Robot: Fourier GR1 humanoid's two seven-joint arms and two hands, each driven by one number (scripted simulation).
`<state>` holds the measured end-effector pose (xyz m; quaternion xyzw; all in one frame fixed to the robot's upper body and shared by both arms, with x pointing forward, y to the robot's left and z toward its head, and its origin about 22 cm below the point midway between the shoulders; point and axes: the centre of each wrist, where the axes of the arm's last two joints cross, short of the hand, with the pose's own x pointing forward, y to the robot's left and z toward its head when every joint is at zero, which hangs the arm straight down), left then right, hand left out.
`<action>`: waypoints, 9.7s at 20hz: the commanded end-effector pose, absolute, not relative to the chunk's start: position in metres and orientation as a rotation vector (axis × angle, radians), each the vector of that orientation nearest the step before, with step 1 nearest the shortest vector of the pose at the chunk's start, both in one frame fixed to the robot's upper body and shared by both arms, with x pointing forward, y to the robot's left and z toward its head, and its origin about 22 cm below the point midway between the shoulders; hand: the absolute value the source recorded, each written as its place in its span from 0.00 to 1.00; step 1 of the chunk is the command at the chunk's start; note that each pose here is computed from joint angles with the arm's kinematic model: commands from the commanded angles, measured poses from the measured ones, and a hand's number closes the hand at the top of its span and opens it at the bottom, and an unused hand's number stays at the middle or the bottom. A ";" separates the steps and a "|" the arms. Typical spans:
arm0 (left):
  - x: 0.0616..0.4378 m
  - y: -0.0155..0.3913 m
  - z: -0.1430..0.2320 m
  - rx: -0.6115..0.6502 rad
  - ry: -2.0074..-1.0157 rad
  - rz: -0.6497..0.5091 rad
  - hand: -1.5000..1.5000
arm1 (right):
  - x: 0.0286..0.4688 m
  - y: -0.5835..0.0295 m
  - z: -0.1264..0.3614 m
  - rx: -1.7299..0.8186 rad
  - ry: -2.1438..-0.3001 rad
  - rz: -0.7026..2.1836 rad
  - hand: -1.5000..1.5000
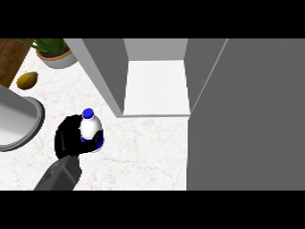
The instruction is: Pick up the bottled water, place it into the cabinet and close the cabinet
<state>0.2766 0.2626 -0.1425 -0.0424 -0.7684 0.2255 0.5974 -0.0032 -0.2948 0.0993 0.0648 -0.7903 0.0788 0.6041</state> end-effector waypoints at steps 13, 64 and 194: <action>0.298 0.186 -0.076 -0.398 -1.877 0.253 1.00 | 0.008 -0.293 0.123 0.131 -1.899 0.195 0.00; 0.390 0.060 0.065 0.044 -1.852 0.170 1.00 | 0.016 -0.311 0.121 0.187 -1.934 0.190 0.00; 0.129 0.261 0.055 -0.339 -1.891 0.170 0.00 | 0.121 -0.107 0.165 0.643 -1.761 0.933 1.00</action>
